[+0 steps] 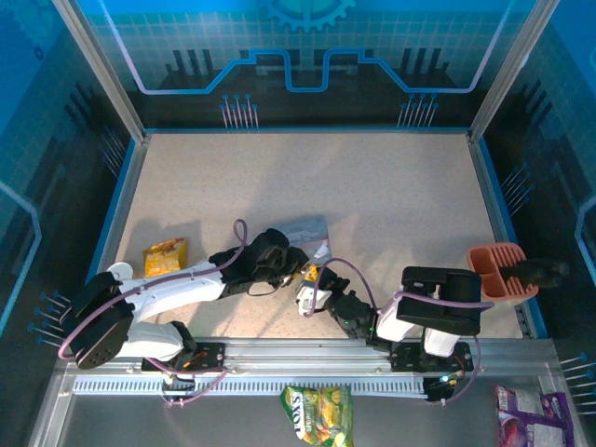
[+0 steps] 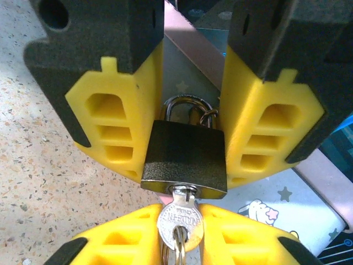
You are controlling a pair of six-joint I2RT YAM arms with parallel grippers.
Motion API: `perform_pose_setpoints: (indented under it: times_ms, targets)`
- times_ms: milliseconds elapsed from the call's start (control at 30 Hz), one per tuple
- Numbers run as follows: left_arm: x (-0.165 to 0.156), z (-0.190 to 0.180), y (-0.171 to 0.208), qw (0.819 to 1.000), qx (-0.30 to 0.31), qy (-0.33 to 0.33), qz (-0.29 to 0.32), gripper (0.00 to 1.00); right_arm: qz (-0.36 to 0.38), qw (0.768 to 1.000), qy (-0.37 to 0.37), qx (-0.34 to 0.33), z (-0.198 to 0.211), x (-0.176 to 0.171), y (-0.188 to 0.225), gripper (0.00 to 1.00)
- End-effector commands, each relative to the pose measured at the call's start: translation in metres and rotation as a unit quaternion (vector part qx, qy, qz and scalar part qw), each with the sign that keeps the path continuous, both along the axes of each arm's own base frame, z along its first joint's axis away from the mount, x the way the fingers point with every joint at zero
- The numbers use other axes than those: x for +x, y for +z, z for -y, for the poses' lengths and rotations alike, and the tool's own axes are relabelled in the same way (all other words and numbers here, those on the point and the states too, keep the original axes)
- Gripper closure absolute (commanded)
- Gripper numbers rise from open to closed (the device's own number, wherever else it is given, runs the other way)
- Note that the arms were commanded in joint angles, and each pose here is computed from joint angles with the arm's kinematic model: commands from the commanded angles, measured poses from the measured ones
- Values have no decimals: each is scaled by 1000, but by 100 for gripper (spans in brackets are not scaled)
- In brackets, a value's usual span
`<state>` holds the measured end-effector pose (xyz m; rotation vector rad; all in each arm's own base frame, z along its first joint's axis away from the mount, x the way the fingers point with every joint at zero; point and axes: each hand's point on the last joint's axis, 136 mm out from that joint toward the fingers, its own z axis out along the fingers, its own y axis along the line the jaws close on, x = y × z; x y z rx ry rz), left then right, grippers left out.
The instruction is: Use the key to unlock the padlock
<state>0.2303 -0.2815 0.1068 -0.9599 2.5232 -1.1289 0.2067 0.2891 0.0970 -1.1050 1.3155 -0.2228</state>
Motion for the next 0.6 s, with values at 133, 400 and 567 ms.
perform_pose_setpoints:
  times_ms: [133, 400, 567]
  targets:
    - [6, 12, 24, 999, -43, -5, 21, 95, -9, 999, -3, 50, -3, 2, 12, 90]
    - [6, 9, 17, 999, -38, -1, 17, 95, -95, 983, 31, 152, -23, -15, 14, 100]
    - [7, 8, 16, 999, -34, 0, 20, 95, -177, 959, 45, 216, -29, -27, 10, 100]
